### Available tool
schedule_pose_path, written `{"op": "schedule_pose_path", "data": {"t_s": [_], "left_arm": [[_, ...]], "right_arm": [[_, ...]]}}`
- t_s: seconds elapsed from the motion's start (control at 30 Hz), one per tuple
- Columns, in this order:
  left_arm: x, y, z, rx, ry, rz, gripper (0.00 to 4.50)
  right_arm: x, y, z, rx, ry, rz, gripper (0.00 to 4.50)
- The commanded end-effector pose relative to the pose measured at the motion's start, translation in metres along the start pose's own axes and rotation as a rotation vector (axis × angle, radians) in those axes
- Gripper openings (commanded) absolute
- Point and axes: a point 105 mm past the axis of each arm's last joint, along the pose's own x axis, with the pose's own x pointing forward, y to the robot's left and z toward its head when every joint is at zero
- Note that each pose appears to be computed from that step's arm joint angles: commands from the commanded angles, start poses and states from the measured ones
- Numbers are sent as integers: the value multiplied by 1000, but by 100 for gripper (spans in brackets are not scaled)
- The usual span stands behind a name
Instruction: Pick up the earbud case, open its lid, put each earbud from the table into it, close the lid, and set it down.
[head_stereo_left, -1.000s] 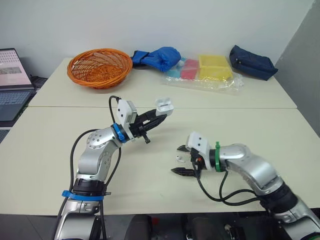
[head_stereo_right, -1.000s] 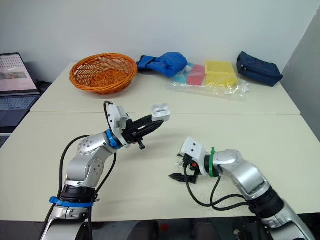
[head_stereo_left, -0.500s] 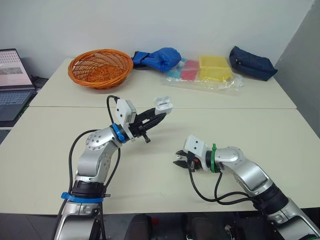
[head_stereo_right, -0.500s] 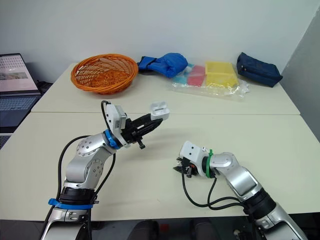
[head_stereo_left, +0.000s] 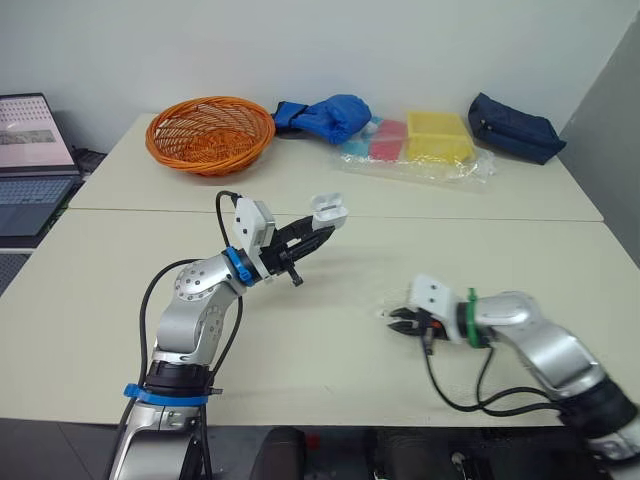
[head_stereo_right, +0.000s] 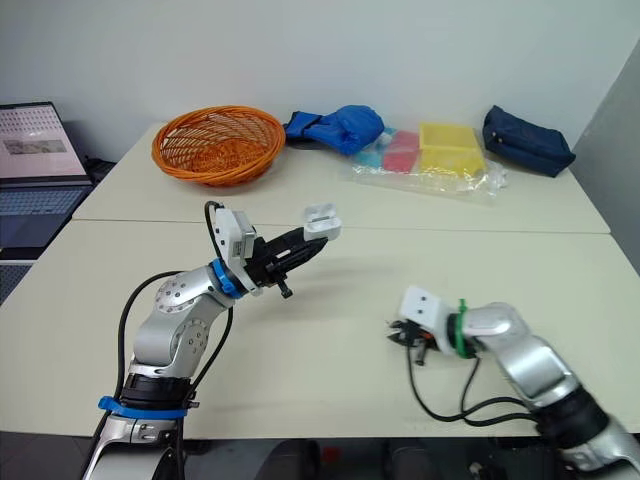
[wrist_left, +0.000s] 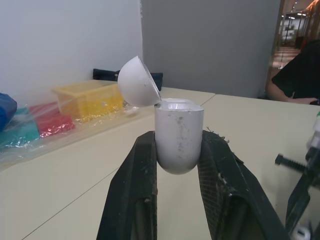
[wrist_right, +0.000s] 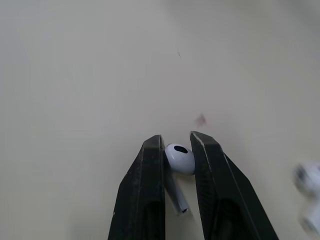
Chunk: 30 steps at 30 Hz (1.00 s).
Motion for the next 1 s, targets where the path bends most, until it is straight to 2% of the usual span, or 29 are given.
{"op": "schedule_pose_path", "data": {"t_s": [0.03,0.17,0.27,0.43,0.73,1.0], "left_arm": [[3,-7,11,34,-41,-23,74],[3,-9,9,29,-39,-29,74],[3,-10,7,32,-35,-33,74],[3,-15,10,36,-43,-46,74],[3,-25,8,27,-51,-45,74],[2,-26,7,24,-48,-39,74]], "right_arm": [[-48,-7,-14,-62,92,10,42],[-93,-14,-58,-87,318,31,42],[-103,-18,-69,-113,359,21,42],[-139,-25,-96,-75,526,68,42],[-140,-39,-116,-80,608,57,42],[-127,-41,-113,-57,544,46,42]]}}
